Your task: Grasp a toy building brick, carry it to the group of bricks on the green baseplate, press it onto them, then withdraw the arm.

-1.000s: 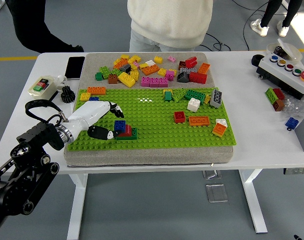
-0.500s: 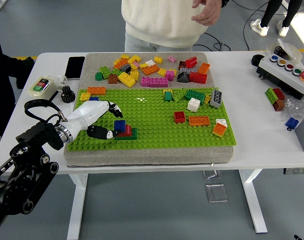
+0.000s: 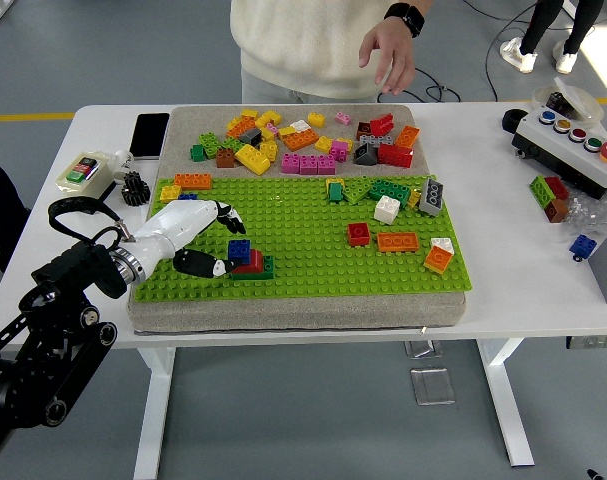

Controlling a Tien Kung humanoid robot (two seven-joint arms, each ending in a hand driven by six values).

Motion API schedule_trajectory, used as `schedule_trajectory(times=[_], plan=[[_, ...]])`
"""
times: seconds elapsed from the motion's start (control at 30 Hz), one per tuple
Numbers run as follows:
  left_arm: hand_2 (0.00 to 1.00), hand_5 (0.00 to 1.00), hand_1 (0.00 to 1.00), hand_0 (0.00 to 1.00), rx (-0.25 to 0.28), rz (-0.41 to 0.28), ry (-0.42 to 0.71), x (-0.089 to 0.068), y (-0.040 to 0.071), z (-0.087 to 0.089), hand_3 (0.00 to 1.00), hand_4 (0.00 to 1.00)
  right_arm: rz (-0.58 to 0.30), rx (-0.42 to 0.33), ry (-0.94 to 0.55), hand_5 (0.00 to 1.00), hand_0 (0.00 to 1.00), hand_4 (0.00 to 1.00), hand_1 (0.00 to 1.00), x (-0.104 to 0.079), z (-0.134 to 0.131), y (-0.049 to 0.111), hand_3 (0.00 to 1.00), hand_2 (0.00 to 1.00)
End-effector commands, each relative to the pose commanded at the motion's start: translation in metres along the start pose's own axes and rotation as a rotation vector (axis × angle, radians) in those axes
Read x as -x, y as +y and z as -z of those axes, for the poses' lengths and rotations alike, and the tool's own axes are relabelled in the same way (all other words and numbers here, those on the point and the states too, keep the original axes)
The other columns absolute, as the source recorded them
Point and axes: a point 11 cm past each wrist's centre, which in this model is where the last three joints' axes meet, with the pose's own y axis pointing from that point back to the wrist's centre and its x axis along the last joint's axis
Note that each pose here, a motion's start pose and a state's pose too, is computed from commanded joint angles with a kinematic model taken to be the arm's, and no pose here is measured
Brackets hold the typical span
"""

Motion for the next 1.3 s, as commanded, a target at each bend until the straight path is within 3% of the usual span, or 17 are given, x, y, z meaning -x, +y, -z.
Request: schedule_trajectory(times=[0.57,0.6,0.77,0.8,0.97,1.0,1.17,1.2,1.3], plan=[[0.634,0.191,0.697,0.729,0.039,-0.015,-0.009,-0.008,0.004,-0.009,0.59,0.793,0.001,0.0,-0.001,0.5,0.758,0.926,0.681,0.001,-0.001,0.0,0.665,0.729],[0.661,0.295,0.724,0.772,0.041,-0.018,-0.01,-0.009,0.005,-0.009,0.606,0.891,0.001,0.0,0.0,0.501,0.758,0.927,0.681,0.001,-0.001,0.0,0.665,0.729],[0.661,0.295,0.724,0.772,0.054,-0.038,-0.001,-0.015,0.008,-0.012,0.606,0.891,0.001,0.001,0.001,0.501,0.758,0.927,0.681,0.001,-0.002,0.0,0.665,0.729],[0.747,0.465,0.771,0.818,0.056,-0.042,0.003,-0.015,0.009,-0.012,0.635,0.998,0.001,0.002,0.001,0.5,0.758,0.926,0.681,0.001,-0.002,0.0,0.665,0.729],[0.747,0.465,0.771,0.818,0.063,-0.065,0.017,-0.02,0.012,-0.012,0.635,0.998,0.002,0.002,0.0,0.5,0.758,0.926,0.681,0.001,-0.002,0.0,0.665,0.729],[0.786,0.602,0.818,0.86,0.064,-0.068,0.019,-0.021,0.012,-0.011,0.64,0.998,0.003,0.002,0.0,0.501,0.758,0.927,0.681,0.001,-0.002,0.0,0.666,0.729],[0.786,0.602,0.818,0.86,0.059,-0.07,0.025,-0.021,0.015,-0.008,0.64,0.998,0.003,0.001,0.002,0.501,0.758,0.927,0.681,0.002,-0.002,0.0,0.666,0.729],[0.815,0.777,0.856,0.906,0.055,-0.069,0.026,-0.02,0.016,-0.006,0.651,0.998,0.003,0.002,0.001,0.501,0.76,0.927,0.681,0.002,-0.002,0.0,0.666,0.729],[0.815,0.777,0.856,0.906,0.049,-0.063,0.027,-0.019,0.016,-0.003,0.651,0.998,0.004,0.002,0.001,0.501,0.76,0.927,0.681,0.002,-0.002,0.0,0.666,0.729]])
